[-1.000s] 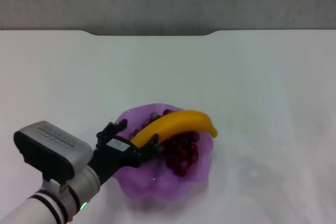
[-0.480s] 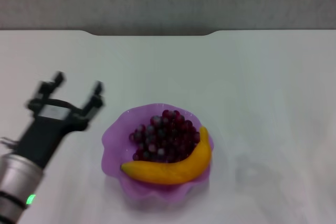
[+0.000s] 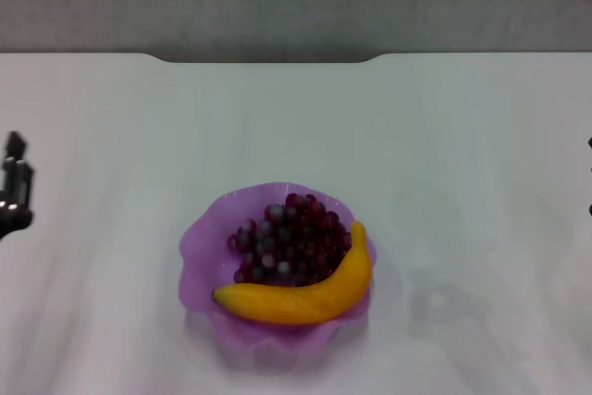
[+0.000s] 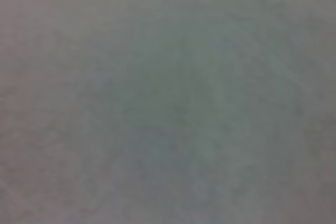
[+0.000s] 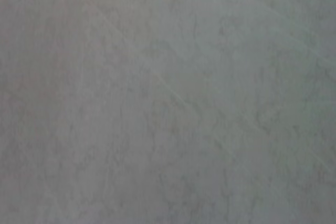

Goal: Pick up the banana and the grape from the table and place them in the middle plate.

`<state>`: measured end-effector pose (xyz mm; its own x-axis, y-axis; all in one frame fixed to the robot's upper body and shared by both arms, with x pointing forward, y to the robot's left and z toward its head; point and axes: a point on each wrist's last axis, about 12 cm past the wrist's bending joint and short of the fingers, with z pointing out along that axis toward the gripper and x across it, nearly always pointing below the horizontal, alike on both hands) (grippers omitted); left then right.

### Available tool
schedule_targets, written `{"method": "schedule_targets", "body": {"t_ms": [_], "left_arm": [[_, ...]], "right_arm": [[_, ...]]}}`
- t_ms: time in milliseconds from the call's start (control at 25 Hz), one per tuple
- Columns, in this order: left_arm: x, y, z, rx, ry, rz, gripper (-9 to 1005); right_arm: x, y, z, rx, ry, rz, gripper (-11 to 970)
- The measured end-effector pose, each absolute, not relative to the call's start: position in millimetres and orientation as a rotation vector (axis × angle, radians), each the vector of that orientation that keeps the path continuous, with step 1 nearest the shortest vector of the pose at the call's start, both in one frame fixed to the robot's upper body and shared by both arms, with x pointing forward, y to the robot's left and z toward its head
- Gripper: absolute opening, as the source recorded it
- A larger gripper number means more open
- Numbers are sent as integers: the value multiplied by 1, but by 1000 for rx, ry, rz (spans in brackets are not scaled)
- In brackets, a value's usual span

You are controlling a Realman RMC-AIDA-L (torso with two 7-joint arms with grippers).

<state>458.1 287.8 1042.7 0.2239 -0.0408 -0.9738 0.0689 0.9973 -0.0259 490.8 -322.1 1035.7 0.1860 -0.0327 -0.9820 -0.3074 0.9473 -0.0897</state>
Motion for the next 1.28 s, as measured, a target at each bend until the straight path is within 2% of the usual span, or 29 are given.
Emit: {"method": "schedule_targets", "body": {"t_ms": [40,280,680,1280], "left_arm": [[458,291,1041,9,1339,-67,451],[459,307,1032,-94,1344,-33,250],[478,306,1022,-90,1435,-91,124],[523,298,1013,-30,1624,-129,124]], "right_arm": [[491,-322,1036,-293,1375,197,22],[494,-322,1035,-292,1389,186,22],[492,-345,1025,-158,1478,73,22],[460,-380,1014,-71,1517,-185,22]]}}
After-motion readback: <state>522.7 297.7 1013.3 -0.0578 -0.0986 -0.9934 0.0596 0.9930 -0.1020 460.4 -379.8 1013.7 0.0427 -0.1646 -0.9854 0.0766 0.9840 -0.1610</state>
